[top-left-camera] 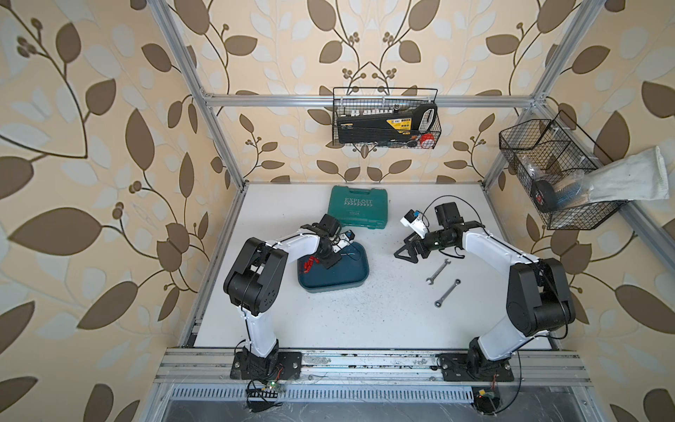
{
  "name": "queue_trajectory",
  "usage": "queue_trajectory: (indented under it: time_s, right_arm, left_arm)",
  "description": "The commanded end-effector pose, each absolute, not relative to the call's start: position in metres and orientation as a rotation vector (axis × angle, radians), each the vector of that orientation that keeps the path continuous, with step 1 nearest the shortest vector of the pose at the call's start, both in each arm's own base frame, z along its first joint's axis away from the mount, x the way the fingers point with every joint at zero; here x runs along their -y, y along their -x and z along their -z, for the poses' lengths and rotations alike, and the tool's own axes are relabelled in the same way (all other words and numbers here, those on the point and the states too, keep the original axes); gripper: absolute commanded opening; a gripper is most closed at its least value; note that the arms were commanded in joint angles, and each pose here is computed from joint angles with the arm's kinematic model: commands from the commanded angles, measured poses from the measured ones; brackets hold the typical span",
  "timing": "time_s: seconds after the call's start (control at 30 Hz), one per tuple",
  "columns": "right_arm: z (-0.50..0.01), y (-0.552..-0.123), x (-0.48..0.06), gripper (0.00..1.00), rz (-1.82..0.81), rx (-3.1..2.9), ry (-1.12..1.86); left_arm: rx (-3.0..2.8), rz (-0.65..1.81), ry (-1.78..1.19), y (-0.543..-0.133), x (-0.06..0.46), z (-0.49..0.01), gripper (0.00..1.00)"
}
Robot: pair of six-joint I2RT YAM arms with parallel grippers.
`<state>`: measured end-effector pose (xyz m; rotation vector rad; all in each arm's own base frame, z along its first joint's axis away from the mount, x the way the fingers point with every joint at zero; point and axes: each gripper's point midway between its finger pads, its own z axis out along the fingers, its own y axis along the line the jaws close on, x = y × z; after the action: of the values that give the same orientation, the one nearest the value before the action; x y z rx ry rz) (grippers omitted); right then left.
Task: Take the screw protection sleeves out of the storage box
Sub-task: Pick up the screw protection sleeve from the storage box, then place the screw protection sleeve at the center of the board.
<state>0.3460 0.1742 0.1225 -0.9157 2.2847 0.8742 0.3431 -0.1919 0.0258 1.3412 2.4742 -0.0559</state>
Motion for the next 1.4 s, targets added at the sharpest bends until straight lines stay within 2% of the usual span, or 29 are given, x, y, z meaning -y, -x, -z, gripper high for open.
queue_trajectory:
  time_s: [0.0, 0.3, 0.53, 0.77, 1.03, 1.37]
  right_arm:
    - [-0.122, -0.346, -0.174, 0.99, -0.889, -2.292, 0.922]
    - [-0.124, -0.345, -0.175, 0.99, -0.893, -2.287, 0.922]
    - [-0.137, -0.350, -0.167, 0.99, -0.902, -2.267, 0.879]
    - [-0.158, -0.374, -0.115, 0.99, -0.822, -2.279, 0.644]
    - [-0.157, -0.394, -0.054, 0.99, -0.590, -2.370, 0.435]
    - [-0.168, -0.396, -0.029, 0.99, -0.400, -2.433, 0.405]
  left_arm:
    - [-2.430, 0.097, -1.372, -0.334, 0.194, -0.049, 0.02]
    - [-2.408, 0.293, -1.447, -0.313, 0.206, -0.076, 0.01]
    - [-2.272, 0.558, -1.524, -0.295, 0.254, -0.128, 0.02]
    - [-2.180, 0.655, -1.585, -0.302, 0.313, -0.148, 0.02]
    - [-2.197, 0.616, -1.644, -0.326, 0.359, -0.114, 0.04]
    - [-2.250, 0.601, -1.709, -0.336, 0.387, -0.060, 0.10]
